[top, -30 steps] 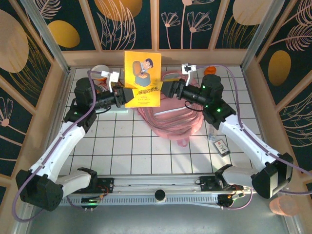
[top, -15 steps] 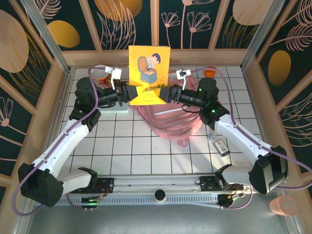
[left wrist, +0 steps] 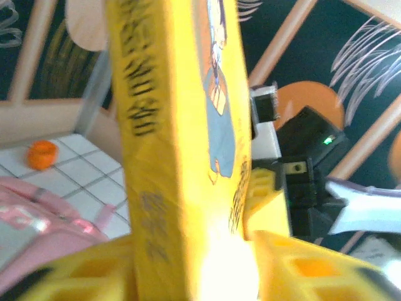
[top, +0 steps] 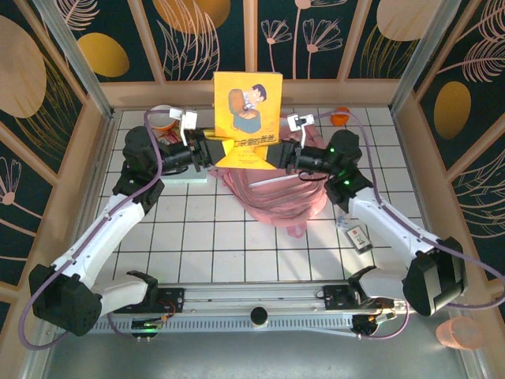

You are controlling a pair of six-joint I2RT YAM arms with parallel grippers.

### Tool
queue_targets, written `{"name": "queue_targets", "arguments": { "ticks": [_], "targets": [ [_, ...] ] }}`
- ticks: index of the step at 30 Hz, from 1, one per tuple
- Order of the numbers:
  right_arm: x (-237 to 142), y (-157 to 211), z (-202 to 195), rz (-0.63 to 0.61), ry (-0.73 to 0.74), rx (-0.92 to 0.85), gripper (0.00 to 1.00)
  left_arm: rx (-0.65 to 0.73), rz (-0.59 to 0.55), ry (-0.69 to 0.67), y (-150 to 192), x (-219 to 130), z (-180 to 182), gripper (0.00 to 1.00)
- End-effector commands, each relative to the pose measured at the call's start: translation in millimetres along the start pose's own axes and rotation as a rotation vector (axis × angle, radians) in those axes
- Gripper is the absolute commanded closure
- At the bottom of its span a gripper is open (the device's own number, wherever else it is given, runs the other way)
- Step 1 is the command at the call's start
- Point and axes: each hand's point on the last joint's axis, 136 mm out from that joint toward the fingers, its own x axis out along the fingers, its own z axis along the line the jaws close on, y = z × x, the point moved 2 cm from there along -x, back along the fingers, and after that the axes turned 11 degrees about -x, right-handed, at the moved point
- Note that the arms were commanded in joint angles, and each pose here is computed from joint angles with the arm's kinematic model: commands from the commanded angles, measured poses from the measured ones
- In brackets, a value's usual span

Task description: Pack the student bag

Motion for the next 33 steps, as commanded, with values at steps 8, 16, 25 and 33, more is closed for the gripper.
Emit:
{"name": "queue_targets", "arguments": {
  "ticks": [8, 16, 25, 33],
  "targets": [
    [-74, 18, -23, 0.271, 0.497, -0.541, 1.0, 0.616, 0.085, -0.282, -1, -26, 12, 0.22],
    [-96, 58, -32, 0.594, 0.452, -0.925, 1.0, 0.843, 0.286, -0.17, 27, -17, 19, 0.18],
    [-87, 80, -44, 0.784, 0.367, -1.009, 1.0, 0.874, 0.481, -0.053, 77, 8, 31, 0.15],
    [-74, 85, -42, 0.815, 0.269, -1.048, 1.0, 0.821, 0.494, 0.021, 91, 31, 28, 0.26]
  ]
}}
